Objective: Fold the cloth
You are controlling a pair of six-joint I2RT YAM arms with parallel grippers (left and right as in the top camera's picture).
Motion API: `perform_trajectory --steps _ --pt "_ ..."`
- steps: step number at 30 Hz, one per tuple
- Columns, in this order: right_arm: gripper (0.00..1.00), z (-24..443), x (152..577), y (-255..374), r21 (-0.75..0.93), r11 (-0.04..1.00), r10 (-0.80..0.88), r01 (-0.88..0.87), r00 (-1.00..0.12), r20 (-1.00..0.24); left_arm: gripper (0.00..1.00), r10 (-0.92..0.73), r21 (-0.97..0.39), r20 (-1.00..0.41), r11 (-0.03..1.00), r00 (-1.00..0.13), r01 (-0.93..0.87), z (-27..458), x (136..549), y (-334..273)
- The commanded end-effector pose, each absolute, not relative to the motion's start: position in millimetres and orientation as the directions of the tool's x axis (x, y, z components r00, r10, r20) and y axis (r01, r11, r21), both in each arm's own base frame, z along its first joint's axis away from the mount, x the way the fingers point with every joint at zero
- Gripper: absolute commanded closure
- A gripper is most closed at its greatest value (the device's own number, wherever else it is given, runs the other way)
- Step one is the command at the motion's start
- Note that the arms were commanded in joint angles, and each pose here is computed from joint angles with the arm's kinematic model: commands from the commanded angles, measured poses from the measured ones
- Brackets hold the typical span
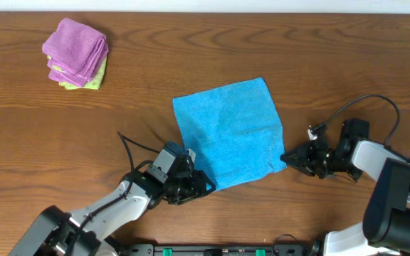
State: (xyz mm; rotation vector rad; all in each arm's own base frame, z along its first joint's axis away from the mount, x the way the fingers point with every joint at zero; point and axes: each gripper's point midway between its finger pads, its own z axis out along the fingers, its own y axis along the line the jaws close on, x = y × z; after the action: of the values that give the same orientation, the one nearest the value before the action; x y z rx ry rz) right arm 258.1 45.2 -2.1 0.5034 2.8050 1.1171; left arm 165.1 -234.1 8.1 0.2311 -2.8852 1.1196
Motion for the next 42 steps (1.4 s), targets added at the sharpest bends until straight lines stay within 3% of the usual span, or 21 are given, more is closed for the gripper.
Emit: perform_trajectory --steps 1,3,6,8,23,32,35,42 --pt "0.75 -22 243 37 0.611 0.73 0.323 0.306 -0.943 0.087 0.49 -0.212 -0.506 0.135 0.825 -0.968 -0.251 -38 151 -197" --pt "0.78 -22 242 37 0.611 0.73 0.323 0.306 -0.943 0.087 0.66 -0.212 -0.512 0.142 0.82 -0.967 -0.255 -37 151 -197" --pt "0.89 -21 242 37 0.611 0.729 0.323 0.307 -0.942 0.089 0.8 -0.21 -0.514 0.145 0.819 -0.967 -0.256 -37 150 -198" --pt "0.98 -21 242 38 0.611 0.729 0.323 0.308 -0.942 0.089 0.94 -0.21 -0.516 0.147 0.817 -0.966 -0.257 -36 150 -198" --pt "0.98 6 246 52 0.701 0.668 0.3 0.248 -0.953 0.052 0.94 -0.098 -0.559 0.105 0.817 -0.99 -0.14 -7 163 -212" --pt "0.98 64 249 53 0.697 0.709 0.289 0.11 -0.947 -0.144 0.94 -0.082 -0.482 -0.03 0.874 -0.996 -0.057 45 200 -181" --pt "0.98 79 247 60 0.696 0.714 0.278 0.078 -0.944 -0.18 0.91 -0.096 -0.49 -0.048 0.87 -0.994 -0.06 52 208 -179" --pt "0.98 95 256 88 0.701 0.713 0.238 0.002 -0.941 -0.24 0.94 -0.129 -0.478 -0.093 0.876 -0.987 -0.07 59 224 -173"
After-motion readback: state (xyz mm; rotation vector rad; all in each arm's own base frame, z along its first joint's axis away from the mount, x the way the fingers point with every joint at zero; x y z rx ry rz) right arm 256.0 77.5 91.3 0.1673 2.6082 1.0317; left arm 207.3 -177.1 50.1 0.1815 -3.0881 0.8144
